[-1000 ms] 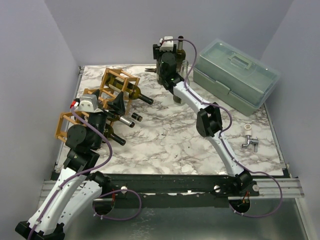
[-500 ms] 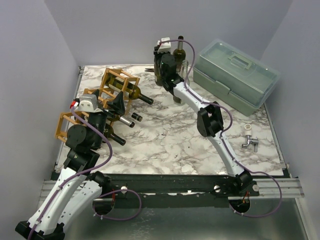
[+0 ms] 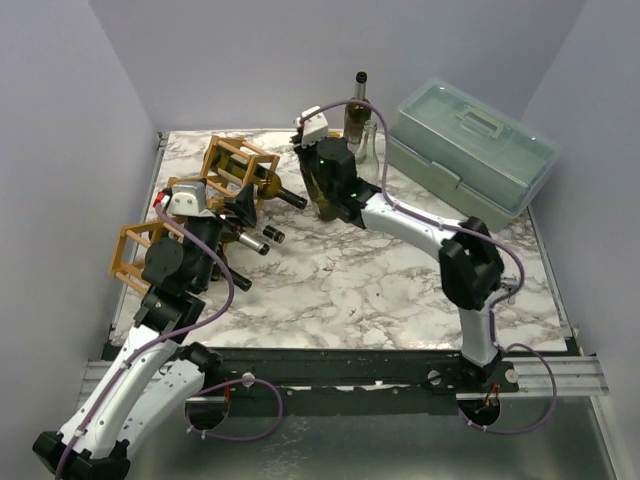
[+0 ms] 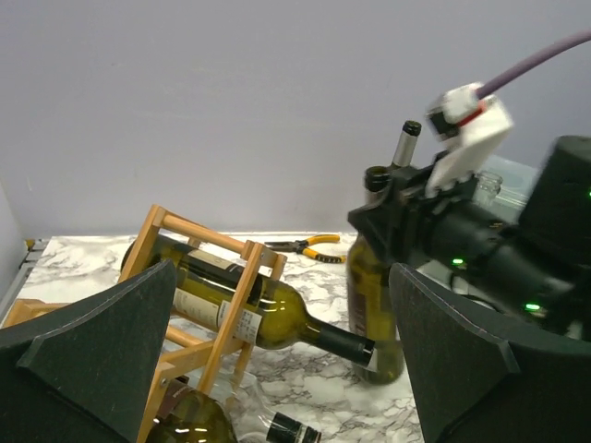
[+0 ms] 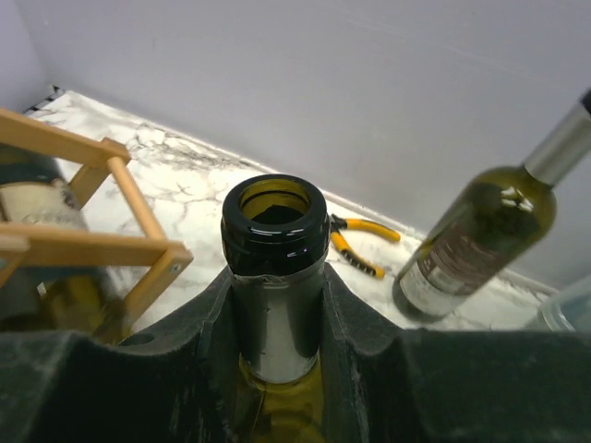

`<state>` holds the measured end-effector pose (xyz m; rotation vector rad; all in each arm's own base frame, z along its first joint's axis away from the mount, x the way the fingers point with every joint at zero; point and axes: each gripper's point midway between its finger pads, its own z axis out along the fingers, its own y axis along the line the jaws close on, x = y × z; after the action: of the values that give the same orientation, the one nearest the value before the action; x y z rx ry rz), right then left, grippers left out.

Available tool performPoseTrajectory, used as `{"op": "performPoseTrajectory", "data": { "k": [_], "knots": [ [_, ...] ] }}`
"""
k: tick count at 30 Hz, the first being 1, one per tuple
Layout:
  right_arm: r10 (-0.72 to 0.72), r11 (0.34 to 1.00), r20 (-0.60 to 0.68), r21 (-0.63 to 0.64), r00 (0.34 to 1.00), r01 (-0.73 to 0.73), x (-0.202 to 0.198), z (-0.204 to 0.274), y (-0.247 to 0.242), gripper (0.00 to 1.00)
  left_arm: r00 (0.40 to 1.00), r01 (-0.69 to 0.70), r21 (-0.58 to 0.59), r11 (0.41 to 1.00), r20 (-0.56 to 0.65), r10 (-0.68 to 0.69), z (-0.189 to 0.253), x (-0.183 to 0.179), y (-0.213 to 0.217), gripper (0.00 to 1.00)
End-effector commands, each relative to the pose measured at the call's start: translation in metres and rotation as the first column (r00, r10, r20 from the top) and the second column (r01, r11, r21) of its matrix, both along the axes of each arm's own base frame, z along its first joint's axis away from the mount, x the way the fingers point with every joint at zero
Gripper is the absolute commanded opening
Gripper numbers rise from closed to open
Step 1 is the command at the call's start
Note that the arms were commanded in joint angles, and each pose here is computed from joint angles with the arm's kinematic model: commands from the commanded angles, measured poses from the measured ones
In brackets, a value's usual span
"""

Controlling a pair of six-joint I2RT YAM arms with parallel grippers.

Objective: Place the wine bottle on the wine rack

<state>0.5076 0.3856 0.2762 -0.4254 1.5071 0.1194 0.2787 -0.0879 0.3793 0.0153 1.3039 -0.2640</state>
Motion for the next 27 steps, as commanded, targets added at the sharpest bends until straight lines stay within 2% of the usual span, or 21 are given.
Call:
{"op": "performPoseTrajectory", "data": {
  "k": [1, 5, 8, 11, 14, 17, 22, 25, 27],
  "knots": [
    [0.045, 0.984, 0.075, 0.170, 0.996, -0.057, -0.052, 0.087, -0.033, 0.00, 0.998, 0.057, 0.004, 0.998, -0.017, -0.057, -0.008, 0.005, -0.014, 0.99],
    [0.183, 0.963, -0.028, 0.207, 0.983, -0.173, -0.101, 0.084, -0.039, 0.00, 0.992, 0.112, 0.017, 0.994, -0.052, -0.111, -0.016, 0.011, -0.028, 0.99],
    [0.245, 0.937, -0.103, 0.279, 0.964, -0.208, -0.135, 0.078, -0.054, 0.00, 0.976, 0.201, 0.024, 0.979, -0.091, -0.198, -0.023, 0.014, -0.047, 0.99],
    [0.269, 0.919, -0.148, 0.335, 0.952, -0.208, -0.163, 0.075, -0.072, 0.00, 0.944, 0.303, 0.023, 0.953, -0.147, -0.297, -0.034, 0.017, -0.070, 0.99],
    [0.265, 0.901, -0.180, 0.395, 0.947, -0.177, -0.184, 0.075, -0.093, 0.00, 0.870, 0.459, 0.002, 0.888, -0.203, -0.449, -0.042, 0.013, -0.103, 0.99],
    [0.229, 0.880, -0.194, 0.460, 0.954, -0.118, -0.197, 0.076, -0.114, 0.00, 0.758, 0.610, -0.053, 0.791, -0.252, -0.602, -0.053, 0.005, -0.136, 0.99],
    [0.163, 0.837, -0.173, 0.545, 0.971, -0.044, -0.207, 0.080, -0.142, 0.00, 0.508, 0.814, -0.166, 0.557, -0.260, -0.821, -0.063, -0.026, -0.187, 0.99],
    [0.143, 0.806, -0.172, 0.591, 0.975, -0.014, -0.210, 0.083, -0.151, 0.00, 0.368, 0.884, -0.187, 0.429, -0.288, -0.884, -0.076, -0.050, -0.213, 0.99],
    [0.151, 0.781, -0.165, 0.625, 0.975, -0.015, -0.213, 0.087, -0.152, 0.00, 0.313, 0.901, -0.202, 0.385, -0.313, -0.897, -0.086, -0.060, -0.226, 0.99]
  ]
}}
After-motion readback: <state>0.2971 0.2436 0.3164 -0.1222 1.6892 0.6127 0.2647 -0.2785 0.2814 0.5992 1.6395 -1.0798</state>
